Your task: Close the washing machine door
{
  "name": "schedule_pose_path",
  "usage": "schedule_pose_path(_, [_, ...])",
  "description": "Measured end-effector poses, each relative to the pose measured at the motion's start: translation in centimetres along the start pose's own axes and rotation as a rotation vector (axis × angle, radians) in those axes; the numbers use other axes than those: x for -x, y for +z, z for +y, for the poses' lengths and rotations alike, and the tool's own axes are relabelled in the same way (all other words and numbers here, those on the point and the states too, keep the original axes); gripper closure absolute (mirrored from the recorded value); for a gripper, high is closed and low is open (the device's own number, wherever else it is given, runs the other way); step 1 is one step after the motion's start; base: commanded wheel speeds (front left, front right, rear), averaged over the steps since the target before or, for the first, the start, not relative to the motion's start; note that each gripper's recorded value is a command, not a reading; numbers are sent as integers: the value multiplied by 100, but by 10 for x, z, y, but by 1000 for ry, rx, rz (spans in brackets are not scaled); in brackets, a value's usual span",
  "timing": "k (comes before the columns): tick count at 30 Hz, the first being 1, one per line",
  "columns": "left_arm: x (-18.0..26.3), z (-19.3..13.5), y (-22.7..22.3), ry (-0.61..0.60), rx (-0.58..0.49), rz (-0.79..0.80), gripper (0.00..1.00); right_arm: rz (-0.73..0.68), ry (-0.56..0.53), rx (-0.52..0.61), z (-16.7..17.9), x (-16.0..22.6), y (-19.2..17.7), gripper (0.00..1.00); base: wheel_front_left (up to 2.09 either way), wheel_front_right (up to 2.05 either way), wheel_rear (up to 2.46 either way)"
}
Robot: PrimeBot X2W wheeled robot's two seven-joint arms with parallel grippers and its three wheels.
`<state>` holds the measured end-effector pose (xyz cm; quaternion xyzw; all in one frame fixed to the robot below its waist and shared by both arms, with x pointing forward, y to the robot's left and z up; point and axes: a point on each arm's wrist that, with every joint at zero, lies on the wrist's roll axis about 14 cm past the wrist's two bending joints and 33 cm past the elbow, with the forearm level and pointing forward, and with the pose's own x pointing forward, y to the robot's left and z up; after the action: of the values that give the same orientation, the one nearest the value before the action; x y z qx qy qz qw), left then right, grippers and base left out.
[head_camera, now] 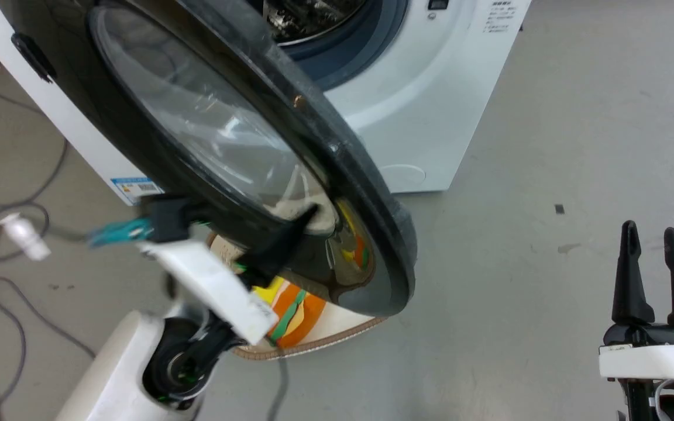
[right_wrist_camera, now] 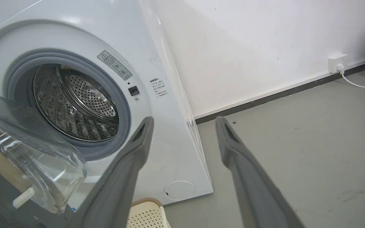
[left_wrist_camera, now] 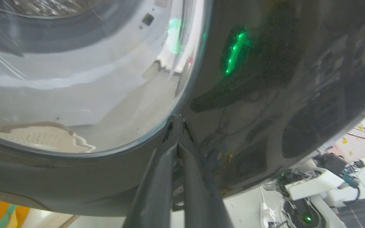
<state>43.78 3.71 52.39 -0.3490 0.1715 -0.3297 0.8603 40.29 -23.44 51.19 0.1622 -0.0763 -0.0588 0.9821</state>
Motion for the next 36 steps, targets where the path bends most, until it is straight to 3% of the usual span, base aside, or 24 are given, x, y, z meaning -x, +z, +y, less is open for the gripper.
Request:
schedule_pose_path(6, [38,50,41,235,-393,-250,100,-37,12,-3,4,3,14,0,0,0,0])
schedule_pose_path(10, [63,62,75,429,-625,-412,100,-63,32,-1,11,3,24,0,0,0,0])
schedule_pose_path(17, [102,55,103,662,-855,-559,100,-130,114,46,36,7,47,0,0,0,0])
schedule_pose_path(18, [106,52,102,672,-858,-574,56,-145,131,50,42,7,52,0,0,0,0])
schedule_pose_path(19, [109,50,100,677,-847,-584,0,-160,142,49,46,7,57,0,0,0,0])
schedule_pose_path(24, [121,52,83,718,-863,-562,0,-277,227,25,76,-1,92,0,0,0,0])
schedule_pose_path(26, [126,53,82,737,-874,-568,0,-337,285,9,97,-4,110,88,0,0,0])
schedule_pose_path(27, [128,53,81,743,-878,-567,0,-370,317,2,108,-4,120,100,0,0,0])
schedule_pose_path(31, [135,51,76,756,-885,-567,0,-484,499,-91,167,4,156,100,0,0,0])
schedule_pose_path(36, [140,53,76,770,-880,-572,0,-486,721,-184,232,28,161,100,0,0,0])
